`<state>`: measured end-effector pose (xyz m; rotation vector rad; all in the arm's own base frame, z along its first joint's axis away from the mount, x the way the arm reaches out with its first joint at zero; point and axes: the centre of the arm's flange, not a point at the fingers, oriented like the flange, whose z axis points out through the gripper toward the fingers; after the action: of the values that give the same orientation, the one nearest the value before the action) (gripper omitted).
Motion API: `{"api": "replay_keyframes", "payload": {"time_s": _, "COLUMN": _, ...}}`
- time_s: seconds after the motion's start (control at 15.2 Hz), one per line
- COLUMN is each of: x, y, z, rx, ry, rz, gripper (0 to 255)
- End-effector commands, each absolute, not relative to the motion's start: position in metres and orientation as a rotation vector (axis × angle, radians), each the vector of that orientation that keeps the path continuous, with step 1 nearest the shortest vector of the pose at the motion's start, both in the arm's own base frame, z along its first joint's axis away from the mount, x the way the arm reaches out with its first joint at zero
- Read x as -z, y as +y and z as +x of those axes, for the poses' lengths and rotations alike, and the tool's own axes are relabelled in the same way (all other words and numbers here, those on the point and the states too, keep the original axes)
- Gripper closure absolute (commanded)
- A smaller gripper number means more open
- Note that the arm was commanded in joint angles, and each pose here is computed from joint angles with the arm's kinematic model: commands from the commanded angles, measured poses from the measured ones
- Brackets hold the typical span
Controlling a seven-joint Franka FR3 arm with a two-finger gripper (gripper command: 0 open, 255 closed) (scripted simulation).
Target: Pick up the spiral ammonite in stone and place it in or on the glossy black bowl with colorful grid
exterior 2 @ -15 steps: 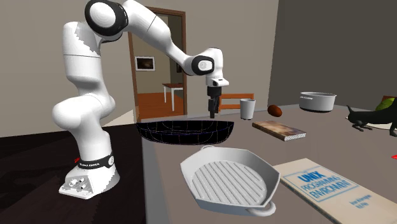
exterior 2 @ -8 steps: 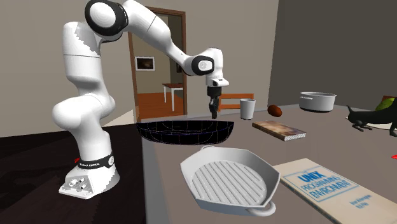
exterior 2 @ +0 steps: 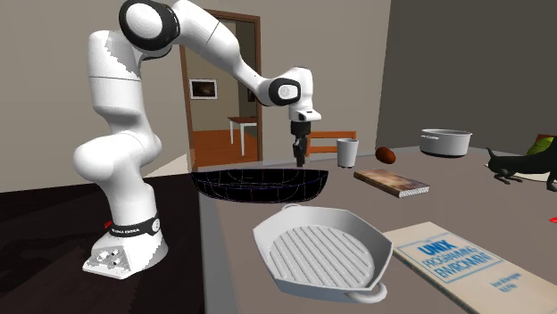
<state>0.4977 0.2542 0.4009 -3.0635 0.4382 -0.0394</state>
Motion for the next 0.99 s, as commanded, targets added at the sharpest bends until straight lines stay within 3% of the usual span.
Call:
{"api": "replay_keyframes", "payload": {"time_s": 0.0, "x": -0.398, "y": 0.246, "z": 0.508, "rx": -0.002, "ry": 0.75, "rz": -3.028, "gripper": 0}}
{"api": "replay_keyframes", "payload": {"time_s": 0.2, "x": -0.387, "y": 0.213, "z": 0.526, "rx": -0.128, "ry": 1.655, "rz": -2.73, "gripper": 0}}
{"api": "replay_keyframes", "payload": {"time_s": 0.92, "x": -0.346, "y": 0.21, "z": 0.522, "rx": -0.138, "ry": 1.718, "rz": -2.696, "gripper": 0}}
